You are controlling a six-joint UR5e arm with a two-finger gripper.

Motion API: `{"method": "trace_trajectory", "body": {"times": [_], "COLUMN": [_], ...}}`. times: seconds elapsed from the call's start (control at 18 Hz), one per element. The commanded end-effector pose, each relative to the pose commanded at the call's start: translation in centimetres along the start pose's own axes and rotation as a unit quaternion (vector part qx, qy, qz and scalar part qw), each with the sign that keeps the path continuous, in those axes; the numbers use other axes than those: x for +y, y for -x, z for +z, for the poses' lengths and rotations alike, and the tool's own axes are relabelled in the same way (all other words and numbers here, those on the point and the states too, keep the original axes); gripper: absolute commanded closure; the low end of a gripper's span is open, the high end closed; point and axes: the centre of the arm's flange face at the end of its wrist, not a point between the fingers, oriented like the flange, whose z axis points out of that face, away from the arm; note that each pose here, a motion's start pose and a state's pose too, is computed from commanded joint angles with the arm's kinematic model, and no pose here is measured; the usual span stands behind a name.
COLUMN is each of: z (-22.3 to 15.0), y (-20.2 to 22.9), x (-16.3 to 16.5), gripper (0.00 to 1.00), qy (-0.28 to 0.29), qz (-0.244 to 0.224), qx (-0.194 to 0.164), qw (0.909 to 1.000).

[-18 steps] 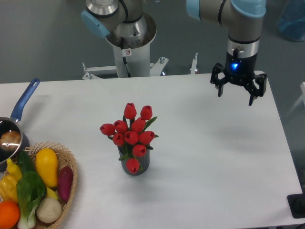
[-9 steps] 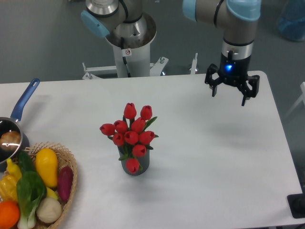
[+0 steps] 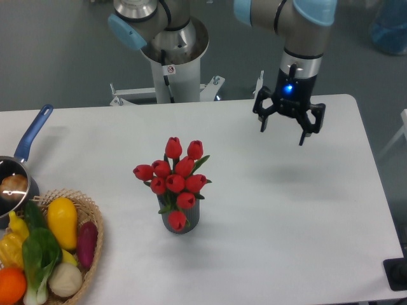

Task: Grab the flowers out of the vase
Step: 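Move the open gripper toward the red tulips above the grey vase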

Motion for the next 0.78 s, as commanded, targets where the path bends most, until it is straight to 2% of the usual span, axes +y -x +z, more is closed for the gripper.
{"method": "trace_trajectory", "body": {"times": [0.17,0.39,0.78], "z": [0.1,1.8,5.0], "y": [-1.6,-4.2,-7.6], "x": [-1.3,-4.4,-8.4], "gripper": [0.00,0.00,0.00], "qy": [-0.002,-0.008,-0.077], "qz": [0.008,0.043,0.074], "qx": [0.016,0.040,0.102], "qw": [0.9998,0.9982,0.9890]}}
